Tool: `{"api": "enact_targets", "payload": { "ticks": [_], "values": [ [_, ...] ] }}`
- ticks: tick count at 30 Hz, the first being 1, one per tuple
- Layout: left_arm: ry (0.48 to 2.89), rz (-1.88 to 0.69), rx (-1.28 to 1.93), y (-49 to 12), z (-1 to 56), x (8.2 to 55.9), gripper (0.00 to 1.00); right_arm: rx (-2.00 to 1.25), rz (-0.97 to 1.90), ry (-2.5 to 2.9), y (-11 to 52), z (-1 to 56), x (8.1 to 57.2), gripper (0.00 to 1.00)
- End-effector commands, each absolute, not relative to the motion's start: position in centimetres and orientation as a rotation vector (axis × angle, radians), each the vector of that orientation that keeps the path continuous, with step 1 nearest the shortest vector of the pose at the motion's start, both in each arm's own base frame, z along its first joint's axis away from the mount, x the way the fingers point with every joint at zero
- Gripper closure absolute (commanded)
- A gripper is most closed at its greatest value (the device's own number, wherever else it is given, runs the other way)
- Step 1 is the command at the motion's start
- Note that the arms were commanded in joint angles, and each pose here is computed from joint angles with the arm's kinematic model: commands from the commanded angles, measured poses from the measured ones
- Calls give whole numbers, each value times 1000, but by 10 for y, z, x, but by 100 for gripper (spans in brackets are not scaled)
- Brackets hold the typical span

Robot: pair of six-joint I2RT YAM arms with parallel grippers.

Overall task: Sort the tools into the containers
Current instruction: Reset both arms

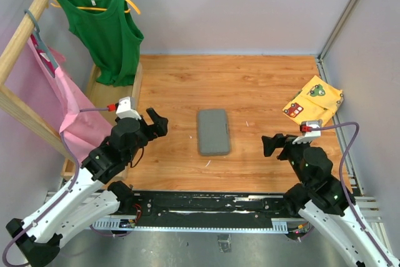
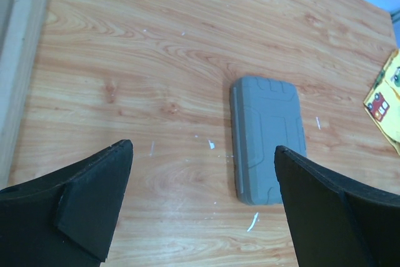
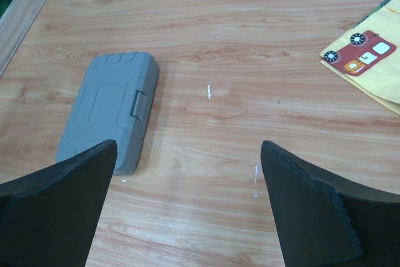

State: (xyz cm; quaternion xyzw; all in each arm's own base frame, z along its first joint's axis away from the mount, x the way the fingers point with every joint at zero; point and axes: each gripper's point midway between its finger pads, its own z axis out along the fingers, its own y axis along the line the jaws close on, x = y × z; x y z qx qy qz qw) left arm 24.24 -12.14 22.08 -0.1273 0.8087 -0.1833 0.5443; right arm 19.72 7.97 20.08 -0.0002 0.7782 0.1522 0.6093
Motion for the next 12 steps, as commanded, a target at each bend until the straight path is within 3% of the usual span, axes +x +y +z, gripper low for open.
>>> {"api": "enact_targets", "payload": {
  "ticks": [1,12],
  "values": [
    [1915,-344,-394,-100,208,238,1,28,287,1803,65,187,193,1],
    [1907,-337,-431,-95,193,237,1,26,290,1773,62,191,191,1]
  ]
}}
